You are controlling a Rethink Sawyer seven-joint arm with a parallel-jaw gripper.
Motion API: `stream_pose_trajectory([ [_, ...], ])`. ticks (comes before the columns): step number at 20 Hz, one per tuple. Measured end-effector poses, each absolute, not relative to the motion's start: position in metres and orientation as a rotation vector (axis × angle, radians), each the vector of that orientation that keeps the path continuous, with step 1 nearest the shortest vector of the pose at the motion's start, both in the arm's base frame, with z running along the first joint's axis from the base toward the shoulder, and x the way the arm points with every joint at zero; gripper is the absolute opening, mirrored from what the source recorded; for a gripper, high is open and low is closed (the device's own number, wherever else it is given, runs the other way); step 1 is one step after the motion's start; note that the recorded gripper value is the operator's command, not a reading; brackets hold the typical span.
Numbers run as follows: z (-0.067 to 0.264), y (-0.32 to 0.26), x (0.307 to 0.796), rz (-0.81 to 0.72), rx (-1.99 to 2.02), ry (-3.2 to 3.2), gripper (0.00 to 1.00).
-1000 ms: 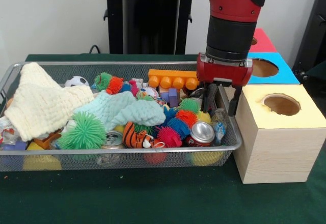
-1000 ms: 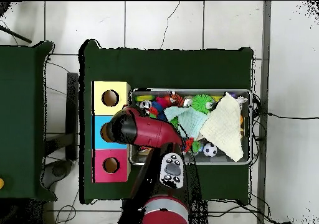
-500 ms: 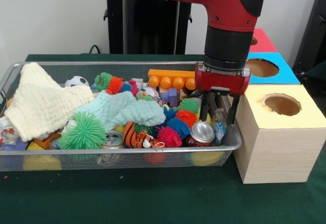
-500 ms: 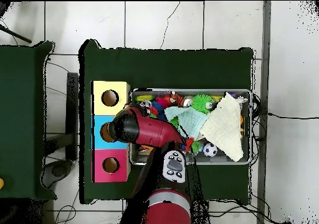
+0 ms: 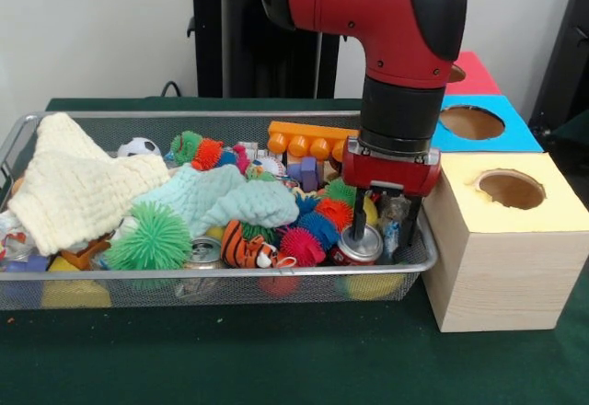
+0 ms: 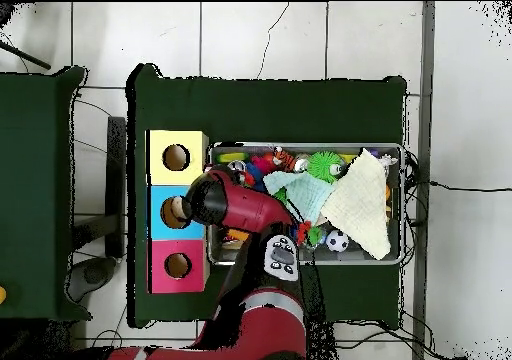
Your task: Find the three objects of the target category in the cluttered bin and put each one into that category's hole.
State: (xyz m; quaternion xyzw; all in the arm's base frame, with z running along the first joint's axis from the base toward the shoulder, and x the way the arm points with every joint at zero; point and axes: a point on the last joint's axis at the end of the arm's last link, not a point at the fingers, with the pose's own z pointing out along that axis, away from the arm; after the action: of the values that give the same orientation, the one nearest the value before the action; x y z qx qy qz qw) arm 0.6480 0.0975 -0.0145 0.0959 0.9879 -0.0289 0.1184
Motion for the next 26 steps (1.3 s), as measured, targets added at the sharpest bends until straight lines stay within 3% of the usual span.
stream_pose_trajectory([
  [26,-0.0159,0.0998,0.6485,-0.133,0.295,2.856,1.0],
])
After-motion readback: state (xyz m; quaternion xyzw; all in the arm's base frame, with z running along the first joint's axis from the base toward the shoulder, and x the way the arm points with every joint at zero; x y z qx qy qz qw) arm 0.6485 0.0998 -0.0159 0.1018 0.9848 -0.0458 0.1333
